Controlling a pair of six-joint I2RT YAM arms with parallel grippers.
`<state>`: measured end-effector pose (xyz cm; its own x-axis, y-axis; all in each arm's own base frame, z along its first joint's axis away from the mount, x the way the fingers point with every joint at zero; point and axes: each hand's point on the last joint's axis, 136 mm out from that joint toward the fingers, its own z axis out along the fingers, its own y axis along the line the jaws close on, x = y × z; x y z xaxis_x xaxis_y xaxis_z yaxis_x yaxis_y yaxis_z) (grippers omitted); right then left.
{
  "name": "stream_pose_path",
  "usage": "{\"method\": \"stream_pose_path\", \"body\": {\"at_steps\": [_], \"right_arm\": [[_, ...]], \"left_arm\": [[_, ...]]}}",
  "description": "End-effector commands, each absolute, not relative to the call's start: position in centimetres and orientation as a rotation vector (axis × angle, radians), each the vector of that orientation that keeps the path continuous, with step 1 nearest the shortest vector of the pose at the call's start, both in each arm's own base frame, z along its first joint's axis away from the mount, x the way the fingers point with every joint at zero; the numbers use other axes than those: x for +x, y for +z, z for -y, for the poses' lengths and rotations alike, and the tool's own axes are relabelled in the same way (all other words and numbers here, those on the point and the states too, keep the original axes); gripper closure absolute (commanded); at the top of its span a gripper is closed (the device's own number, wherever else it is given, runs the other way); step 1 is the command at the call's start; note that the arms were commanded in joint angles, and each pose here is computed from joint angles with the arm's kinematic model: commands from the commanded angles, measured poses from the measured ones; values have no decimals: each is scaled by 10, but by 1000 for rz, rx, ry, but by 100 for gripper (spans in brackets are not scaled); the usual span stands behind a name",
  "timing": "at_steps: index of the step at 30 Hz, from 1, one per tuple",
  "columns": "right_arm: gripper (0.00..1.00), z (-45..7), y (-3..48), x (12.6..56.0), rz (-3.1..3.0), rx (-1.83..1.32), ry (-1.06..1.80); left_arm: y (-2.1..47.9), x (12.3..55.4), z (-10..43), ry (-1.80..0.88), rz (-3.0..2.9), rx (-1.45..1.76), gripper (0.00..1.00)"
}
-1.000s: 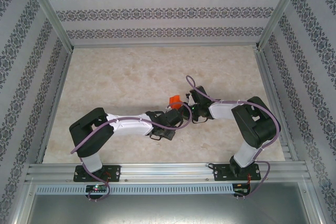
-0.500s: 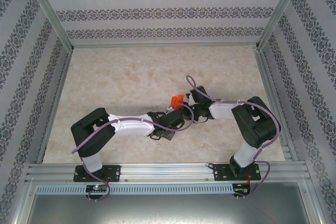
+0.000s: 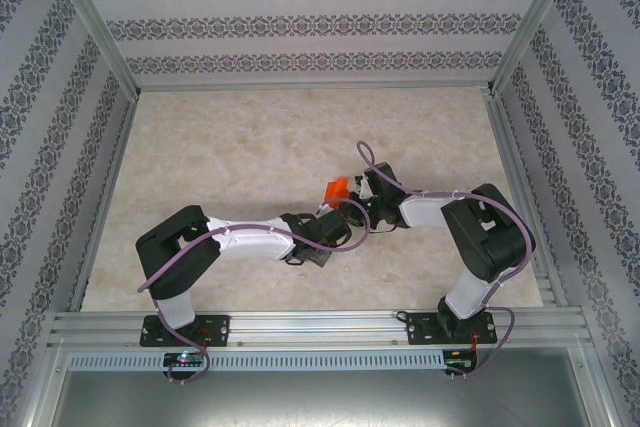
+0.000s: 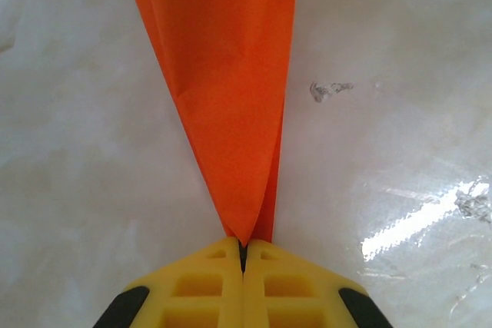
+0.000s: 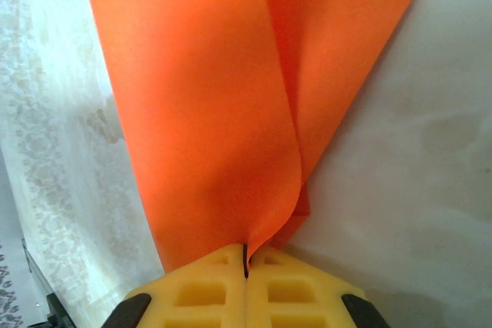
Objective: Fold a paper plane with a square sheet of paper (pick it up from the middle)
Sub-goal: Fold the wing for the fifth time at the center of the table.
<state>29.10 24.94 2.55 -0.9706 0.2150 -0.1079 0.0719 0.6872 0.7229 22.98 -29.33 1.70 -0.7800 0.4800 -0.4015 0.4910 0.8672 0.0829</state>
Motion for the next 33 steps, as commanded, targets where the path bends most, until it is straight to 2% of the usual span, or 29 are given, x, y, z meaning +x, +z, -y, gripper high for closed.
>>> {"method": "stream_pose_path", "body": {"at_steps": [1,12,16,25,29,33], "right_arm": [[100,-265,57,305,-2574,182,1285],[97,-260,47,308,-2597,201,1260],[92,-256,44,305,-2620,195,1222],[75,-233,56,288,-2638,208,1184],[71,-226,63,279,-2634,219,1210],[73,-219,69,271,-2611,256,1248]], "left_arm": [[-12,200,283,26,-2691,920,93],[-9,201,288,-16,-2699,906,92],[-12,203,286,-3,-2715,897,92],[-19,204,284,6,-2735,888,93],[-22,203,283,1,-2744,890,93],[-22,203,282,5,-2748,893,93]]}}
